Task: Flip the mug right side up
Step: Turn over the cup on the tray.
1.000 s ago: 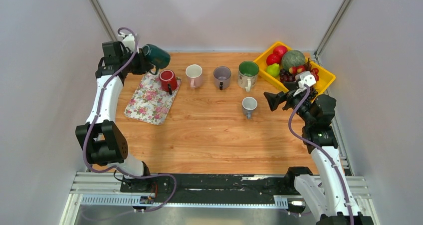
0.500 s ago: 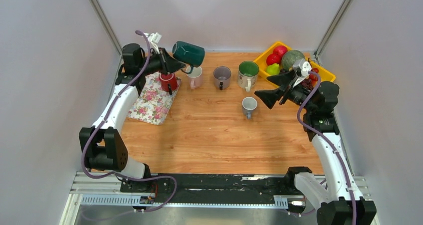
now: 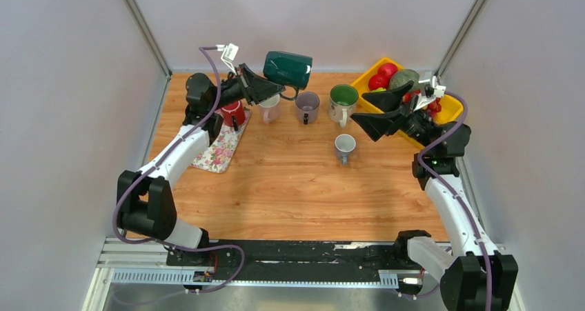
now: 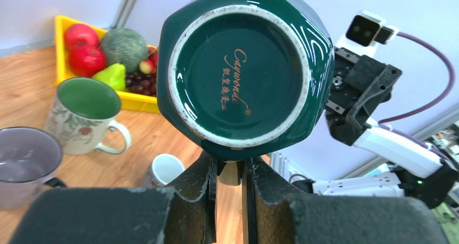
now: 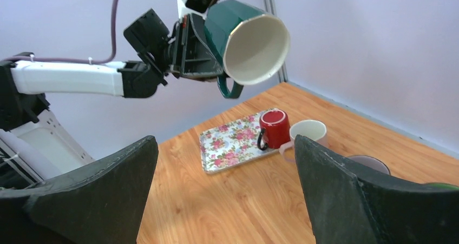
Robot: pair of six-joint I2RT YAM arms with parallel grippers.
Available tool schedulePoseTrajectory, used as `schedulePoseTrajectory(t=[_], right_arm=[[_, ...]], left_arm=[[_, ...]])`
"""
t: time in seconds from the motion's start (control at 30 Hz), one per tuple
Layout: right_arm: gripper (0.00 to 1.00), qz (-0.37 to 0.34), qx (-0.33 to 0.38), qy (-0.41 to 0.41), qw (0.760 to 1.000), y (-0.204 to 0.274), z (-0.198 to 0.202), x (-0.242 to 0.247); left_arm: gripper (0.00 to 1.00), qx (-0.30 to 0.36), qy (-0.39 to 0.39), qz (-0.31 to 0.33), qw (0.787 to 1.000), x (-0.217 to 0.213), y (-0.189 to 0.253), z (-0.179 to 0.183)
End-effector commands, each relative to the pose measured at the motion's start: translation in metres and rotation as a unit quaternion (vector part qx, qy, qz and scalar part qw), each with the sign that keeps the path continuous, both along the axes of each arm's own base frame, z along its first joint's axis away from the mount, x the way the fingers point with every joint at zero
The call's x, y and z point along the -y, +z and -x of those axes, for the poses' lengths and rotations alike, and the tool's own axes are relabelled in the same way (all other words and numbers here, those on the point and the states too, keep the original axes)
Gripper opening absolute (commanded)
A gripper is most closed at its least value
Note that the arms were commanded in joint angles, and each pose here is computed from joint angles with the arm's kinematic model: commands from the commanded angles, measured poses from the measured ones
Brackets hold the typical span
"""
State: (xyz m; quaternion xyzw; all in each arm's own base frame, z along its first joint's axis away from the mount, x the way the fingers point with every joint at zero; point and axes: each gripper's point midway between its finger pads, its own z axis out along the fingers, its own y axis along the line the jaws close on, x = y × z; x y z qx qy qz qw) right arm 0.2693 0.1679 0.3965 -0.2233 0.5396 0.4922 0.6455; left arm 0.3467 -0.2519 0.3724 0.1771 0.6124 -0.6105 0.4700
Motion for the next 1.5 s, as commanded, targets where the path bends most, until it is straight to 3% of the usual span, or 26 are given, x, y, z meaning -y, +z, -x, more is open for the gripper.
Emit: schedulePoseTrajectory(t=[0.0,0.7,1.13,1.47], right_arm=[[1.0,-0.042,0.037,0.018,0.998,0.026,0.01,-0.01],[0.96,-0.083,-0.019,0.099,0.991,0.007,-0.005,-0.072],[0.88,-0.087,-0.029,0.148,0.985,0.005,-0.019,-0.112],[0.8,-0.105,-0.023,0.161,0.981,0.004,-0.021,-0.117]], left_arm=[[0.0,0.079,-0.019,0.072,0.994,0.007,0.052,0.033],[0.0,0.107,-0.003,0.219,0.97,-0.01,0.063,0.063],[0.0,0.085,-0.015,0.223,0.971,0.004,0.049,0.067],[0.0,0.074,-0.042,0.219,0.972,0.024,0.037,0.074]])
